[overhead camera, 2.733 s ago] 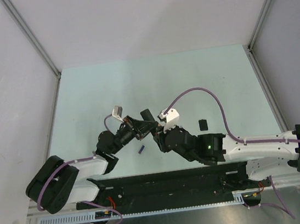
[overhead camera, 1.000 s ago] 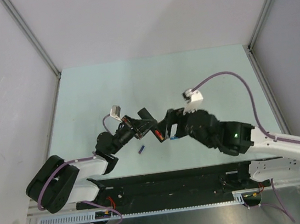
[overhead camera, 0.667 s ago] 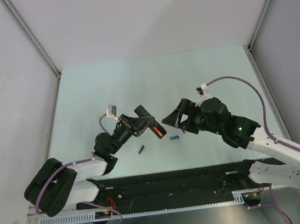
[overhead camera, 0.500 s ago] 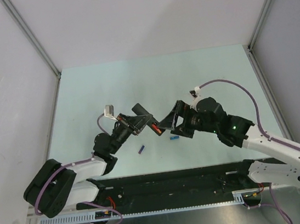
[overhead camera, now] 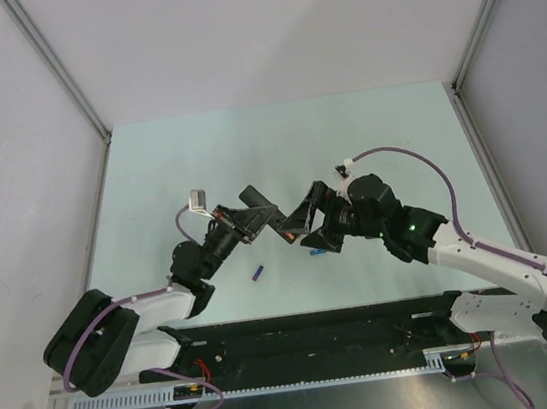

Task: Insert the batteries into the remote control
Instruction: Load the battery into the remote control.

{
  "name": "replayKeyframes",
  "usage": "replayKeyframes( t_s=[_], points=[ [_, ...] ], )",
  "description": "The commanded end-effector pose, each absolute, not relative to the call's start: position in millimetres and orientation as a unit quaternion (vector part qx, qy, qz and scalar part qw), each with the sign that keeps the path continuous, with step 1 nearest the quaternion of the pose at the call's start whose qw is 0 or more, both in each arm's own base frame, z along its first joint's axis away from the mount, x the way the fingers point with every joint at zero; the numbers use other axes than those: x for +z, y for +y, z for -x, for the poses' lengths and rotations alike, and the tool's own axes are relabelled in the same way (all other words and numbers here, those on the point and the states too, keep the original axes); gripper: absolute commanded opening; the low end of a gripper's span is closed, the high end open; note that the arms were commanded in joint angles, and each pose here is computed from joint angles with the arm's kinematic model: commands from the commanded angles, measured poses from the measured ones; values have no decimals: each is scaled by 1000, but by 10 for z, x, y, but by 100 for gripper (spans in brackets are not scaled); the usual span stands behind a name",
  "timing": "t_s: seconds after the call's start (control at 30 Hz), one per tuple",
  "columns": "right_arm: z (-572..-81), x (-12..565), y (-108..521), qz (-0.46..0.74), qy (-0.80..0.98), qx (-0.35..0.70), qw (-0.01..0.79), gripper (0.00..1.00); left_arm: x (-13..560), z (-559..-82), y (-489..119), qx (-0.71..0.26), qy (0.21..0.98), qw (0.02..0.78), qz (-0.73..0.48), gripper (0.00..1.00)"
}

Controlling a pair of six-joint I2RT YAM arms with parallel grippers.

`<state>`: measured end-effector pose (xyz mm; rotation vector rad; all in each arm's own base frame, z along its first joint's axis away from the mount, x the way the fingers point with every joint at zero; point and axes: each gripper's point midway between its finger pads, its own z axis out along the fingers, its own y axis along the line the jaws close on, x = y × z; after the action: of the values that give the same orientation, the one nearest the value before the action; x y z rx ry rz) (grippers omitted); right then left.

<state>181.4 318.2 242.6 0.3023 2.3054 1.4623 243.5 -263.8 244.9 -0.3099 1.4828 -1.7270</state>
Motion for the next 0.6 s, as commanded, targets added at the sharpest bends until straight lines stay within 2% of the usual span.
replayKeyframes(
  t_s=[0.0, 0.2, 0.57],
  points=[
    [-1935, 2522, 3220, -120, 809, 534, 213, 94, 2830, -2382, -2535, -706, 529, 461, 99, 0],
    [-2010, 2431, 3234, -127, 815, 523, 216, 88, 2811, -2355, -2490, -703, 527, 465, 103, 0],
    [-2071, 2396, 3283, -133, 813, 523, 217, 84, 2800, -2340, -2496, -705, 528, 463, 104, 0]
  ],
)
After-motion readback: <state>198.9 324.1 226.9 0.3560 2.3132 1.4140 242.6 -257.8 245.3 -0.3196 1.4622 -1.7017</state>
